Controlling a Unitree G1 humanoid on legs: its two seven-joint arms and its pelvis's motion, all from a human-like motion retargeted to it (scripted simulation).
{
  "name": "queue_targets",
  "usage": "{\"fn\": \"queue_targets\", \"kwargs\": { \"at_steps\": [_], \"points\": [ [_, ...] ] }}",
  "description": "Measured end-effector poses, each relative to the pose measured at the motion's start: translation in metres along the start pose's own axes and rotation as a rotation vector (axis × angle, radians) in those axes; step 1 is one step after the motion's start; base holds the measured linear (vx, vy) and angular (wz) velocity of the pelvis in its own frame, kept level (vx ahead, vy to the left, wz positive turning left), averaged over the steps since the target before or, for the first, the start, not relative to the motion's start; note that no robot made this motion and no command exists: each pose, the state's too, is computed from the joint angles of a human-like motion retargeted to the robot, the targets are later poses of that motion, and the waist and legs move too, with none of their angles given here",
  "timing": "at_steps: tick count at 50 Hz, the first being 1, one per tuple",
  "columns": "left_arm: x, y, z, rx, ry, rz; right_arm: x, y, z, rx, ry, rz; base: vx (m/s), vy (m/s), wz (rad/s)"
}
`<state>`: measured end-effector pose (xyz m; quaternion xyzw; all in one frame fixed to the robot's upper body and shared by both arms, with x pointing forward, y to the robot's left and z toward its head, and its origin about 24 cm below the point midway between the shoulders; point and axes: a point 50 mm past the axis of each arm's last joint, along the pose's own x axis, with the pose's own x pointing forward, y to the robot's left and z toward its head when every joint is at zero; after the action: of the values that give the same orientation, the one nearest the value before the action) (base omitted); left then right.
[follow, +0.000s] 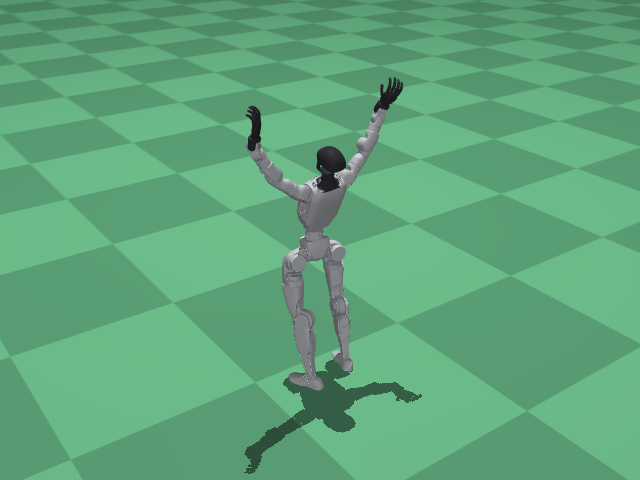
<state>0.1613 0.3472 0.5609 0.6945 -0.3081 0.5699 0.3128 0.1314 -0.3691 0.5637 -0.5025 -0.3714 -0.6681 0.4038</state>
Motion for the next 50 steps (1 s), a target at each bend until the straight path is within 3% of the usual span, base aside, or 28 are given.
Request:
{"fn": "queue_targets", "kwargs": {
  "at_steps": [6,15,19,26,29,31,33,40,45,50],
  "points": [
    [-0.036,-0.011,-0.058,0.019,0.233,-0.039,-0.009,-0.01,-0.038,0.014,0.126,-0.07,0.04,0.0,0.03],
    [-0.082,-0.008,-0.116,-0.062,0.508,-0.004,-0.01,-0.043,-0.069,0.283,0.332,-0.369,0.05,0.01,0.02],
    [-0.108,0.0,-0.141,-0.095,0.633,0.088,-0.016,-0.047,-0.093,0.369,0.508,-0.382,0.0,0.0,0.0],
    [-0.174,0.024,-0.195,0.009,1.001,0.292,-0.036,-0.054,-0.13,0.516,0.731,-0.47,0.0,0.0,0.0],
    [-0.212,0.078,-0.237,0.109,1.167,0.374,-0.038,-0.057,-0.135,0.602,0.82,-0.534,0.0,0.0,0.0],
    [-0.206,0.139,-0.256,0.147,1.208,0.475,-0.046,-0.064,-0.15,0.636,0.919,-0.583,0.0,0.0,0.0],
    [-0.183,0.159,-0.254,0.121,1.205,0.525,-0.066,-0.069,-0.173,0.592,0.996,-0.619,0.0,0.01,0.09],
    [-0.161,0.163,-0.243,0.121,1.198,0.593,-0.112,-0.089,-0.218,0.393,1.096,-0.669,0.0,0.0,0.0],
    [-0.149,0.16,-0.238,0.133,1.163,0.563,-0.132,-0.102,-0.237,0.218,1.116,-0.572,-0.02,0.0,0.04],
    [-0.133,0.154,-0.23,0.128,1.067,0.478,-0.127,-0.098,-0.233,0.268,1.112,-0.561,-0.08,-0.03,0.09]
  ]
}}
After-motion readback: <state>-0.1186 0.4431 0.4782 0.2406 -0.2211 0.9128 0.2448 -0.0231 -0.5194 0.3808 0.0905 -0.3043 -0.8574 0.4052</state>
